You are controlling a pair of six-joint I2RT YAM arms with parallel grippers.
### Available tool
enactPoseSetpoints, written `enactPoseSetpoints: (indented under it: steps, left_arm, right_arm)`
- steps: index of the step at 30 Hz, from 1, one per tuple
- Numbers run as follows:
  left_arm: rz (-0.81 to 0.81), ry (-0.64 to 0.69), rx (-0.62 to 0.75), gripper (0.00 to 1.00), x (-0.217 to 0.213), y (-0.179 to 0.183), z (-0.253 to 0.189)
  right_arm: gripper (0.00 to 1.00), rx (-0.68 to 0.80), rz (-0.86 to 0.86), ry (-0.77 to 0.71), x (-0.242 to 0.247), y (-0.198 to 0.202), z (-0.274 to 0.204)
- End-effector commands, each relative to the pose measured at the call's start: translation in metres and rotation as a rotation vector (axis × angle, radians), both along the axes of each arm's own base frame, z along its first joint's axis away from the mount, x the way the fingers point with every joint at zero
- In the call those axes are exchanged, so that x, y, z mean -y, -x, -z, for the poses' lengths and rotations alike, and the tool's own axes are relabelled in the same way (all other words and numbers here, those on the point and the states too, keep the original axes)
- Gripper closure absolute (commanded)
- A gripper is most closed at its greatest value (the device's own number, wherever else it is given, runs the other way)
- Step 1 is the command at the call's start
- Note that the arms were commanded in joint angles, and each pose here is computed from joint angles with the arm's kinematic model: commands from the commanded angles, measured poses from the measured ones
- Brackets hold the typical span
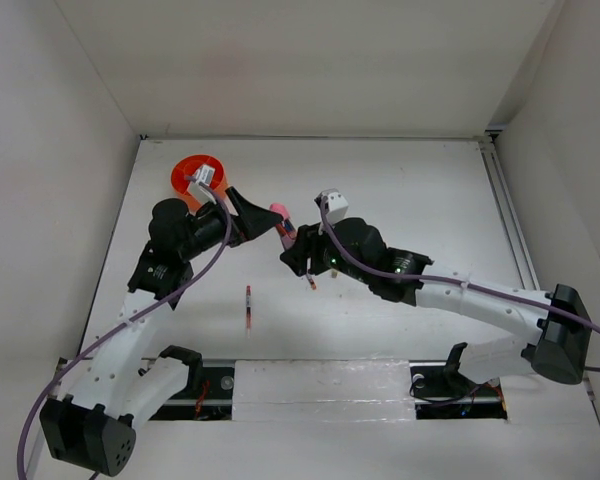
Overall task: Sort the stationery into containers
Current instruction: Pass the stationery from the right arm to the left
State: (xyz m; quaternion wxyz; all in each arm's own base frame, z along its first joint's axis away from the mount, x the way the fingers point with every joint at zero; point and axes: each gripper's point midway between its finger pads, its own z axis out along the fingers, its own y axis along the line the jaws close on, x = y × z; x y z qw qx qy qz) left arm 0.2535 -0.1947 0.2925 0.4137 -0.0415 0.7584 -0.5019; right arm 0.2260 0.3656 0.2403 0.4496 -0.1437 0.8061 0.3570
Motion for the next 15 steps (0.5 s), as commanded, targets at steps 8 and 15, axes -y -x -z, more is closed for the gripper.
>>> enactPoseSetpoints:
  steps: [8,15]
  left_arm:
    - [0.127,0.082,0.073,0.00,0.016,0.009,-0.015]
    - [0.128,0.073,0.072,0.31,0.016,0.006,-0.006]
  right_arm:
    - [1.00,0.118,-0.108,-0.182,-0.035,-0.002,-0.065]
    - [1.00,0.138,-0.131,-0.221,-0.040,0.000,-0.076]
